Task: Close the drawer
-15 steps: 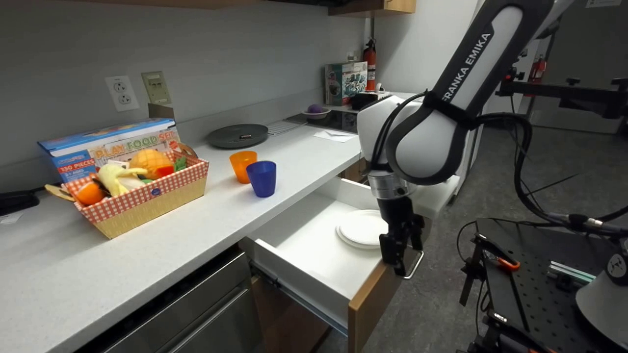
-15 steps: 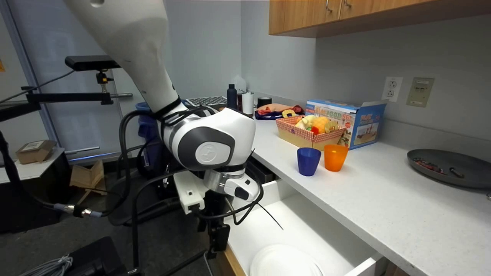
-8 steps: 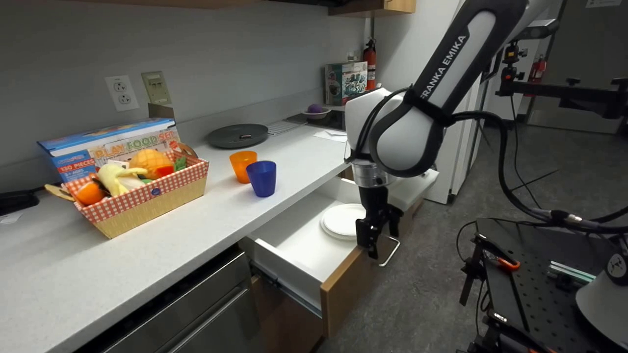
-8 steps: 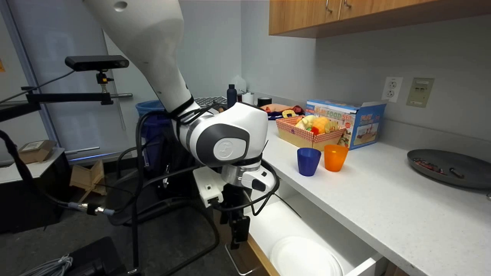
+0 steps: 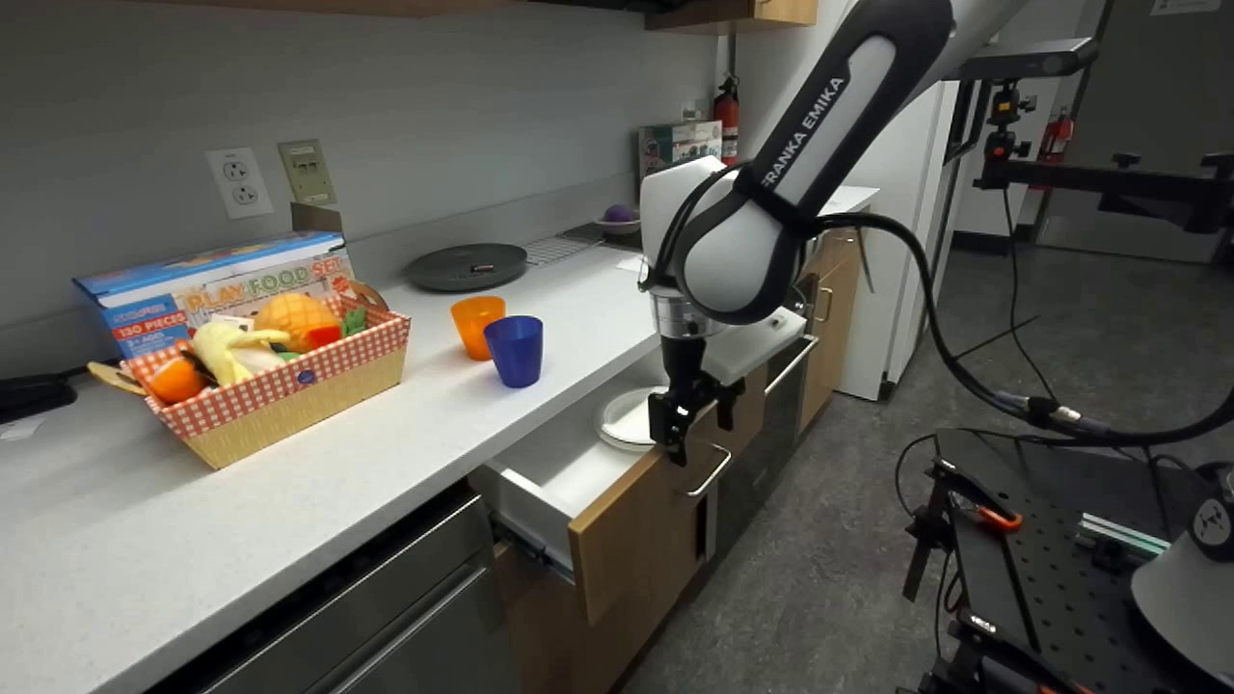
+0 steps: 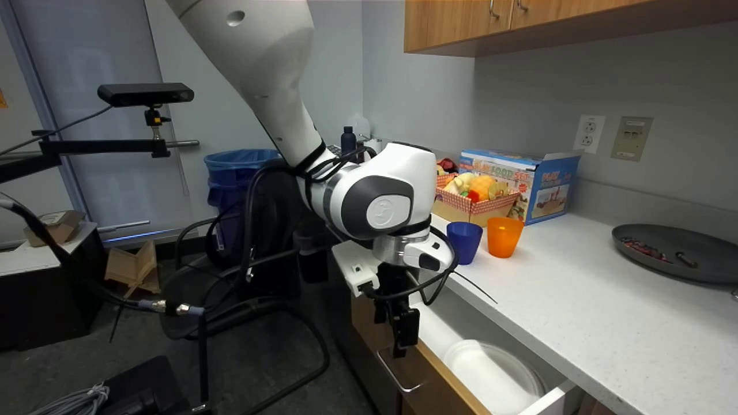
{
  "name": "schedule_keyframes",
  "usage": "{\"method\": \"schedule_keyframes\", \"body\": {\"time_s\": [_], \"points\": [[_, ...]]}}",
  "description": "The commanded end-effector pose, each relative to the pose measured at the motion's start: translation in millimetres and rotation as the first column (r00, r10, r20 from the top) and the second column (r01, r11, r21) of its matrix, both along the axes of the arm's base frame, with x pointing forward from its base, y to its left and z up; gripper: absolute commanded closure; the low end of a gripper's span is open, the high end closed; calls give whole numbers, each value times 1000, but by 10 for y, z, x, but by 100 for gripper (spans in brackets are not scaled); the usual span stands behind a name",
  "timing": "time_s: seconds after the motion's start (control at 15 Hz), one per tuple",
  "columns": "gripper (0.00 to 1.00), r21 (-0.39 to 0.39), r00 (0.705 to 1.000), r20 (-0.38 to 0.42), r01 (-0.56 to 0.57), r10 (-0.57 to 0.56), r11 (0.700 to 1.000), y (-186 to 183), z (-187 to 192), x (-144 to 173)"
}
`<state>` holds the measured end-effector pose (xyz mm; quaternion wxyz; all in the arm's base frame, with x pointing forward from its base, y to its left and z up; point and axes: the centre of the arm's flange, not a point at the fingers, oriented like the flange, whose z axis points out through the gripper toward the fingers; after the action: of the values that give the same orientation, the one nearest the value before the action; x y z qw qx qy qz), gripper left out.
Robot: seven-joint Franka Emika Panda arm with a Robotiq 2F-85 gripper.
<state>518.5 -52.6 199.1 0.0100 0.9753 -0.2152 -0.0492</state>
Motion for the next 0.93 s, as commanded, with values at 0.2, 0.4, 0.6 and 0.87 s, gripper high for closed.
{"method": "schedule_keyframes", "body": {"time_s": [0.2,0.4,0.6,0.87], "points": [[0,-33,995,66,74,-71,997,-158,-54,670],[0,-73,990,103,109,-101,991,-191,-53,849],[0,-85,981,132,153,-141,985,-201,-75,1019],[0,-106,967,178,205,-184,973,-181,-98,1165]]}}
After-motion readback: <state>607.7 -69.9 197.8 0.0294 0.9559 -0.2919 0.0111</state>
